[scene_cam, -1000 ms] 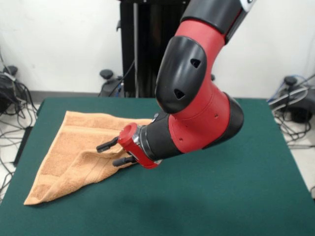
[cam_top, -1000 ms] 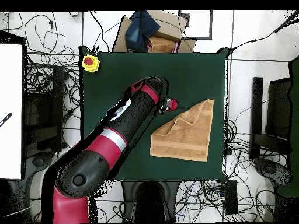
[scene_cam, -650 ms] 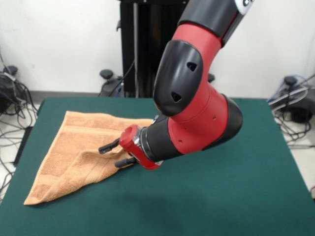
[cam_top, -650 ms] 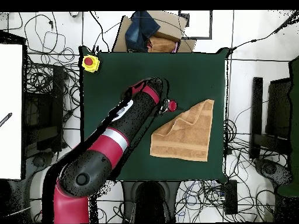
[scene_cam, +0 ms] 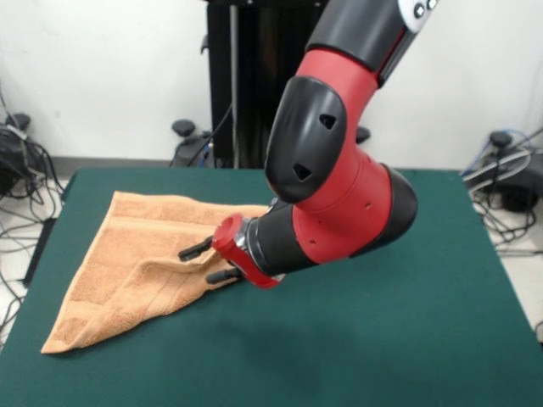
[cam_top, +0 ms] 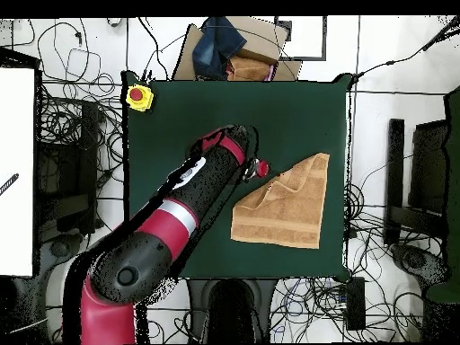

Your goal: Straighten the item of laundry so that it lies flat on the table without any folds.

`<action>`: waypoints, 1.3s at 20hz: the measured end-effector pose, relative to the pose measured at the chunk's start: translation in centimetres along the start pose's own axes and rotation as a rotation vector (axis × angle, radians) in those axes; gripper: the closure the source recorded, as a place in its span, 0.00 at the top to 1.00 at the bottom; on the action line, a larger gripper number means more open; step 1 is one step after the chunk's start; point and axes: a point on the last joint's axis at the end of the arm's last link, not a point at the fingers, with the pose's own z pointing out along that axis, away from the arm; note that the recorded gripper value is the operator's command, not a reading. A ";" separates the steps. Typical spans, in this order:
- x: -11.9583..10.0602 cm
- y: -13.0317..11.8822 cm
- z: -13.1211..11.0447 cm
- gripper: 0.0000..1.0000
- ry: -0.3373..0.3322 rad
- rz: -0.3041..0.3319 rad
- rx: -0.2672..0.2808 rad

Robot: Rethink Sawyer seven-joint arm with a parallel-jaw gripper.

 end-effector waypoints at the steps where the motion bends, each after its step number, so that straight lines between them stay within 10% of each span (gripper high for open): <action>1: 0.2 0.1 0.0 1.00 0.004 -0.001 0.002; 26: 3.9 1.3 7.1 1.00 -0.041 -0.078 0.034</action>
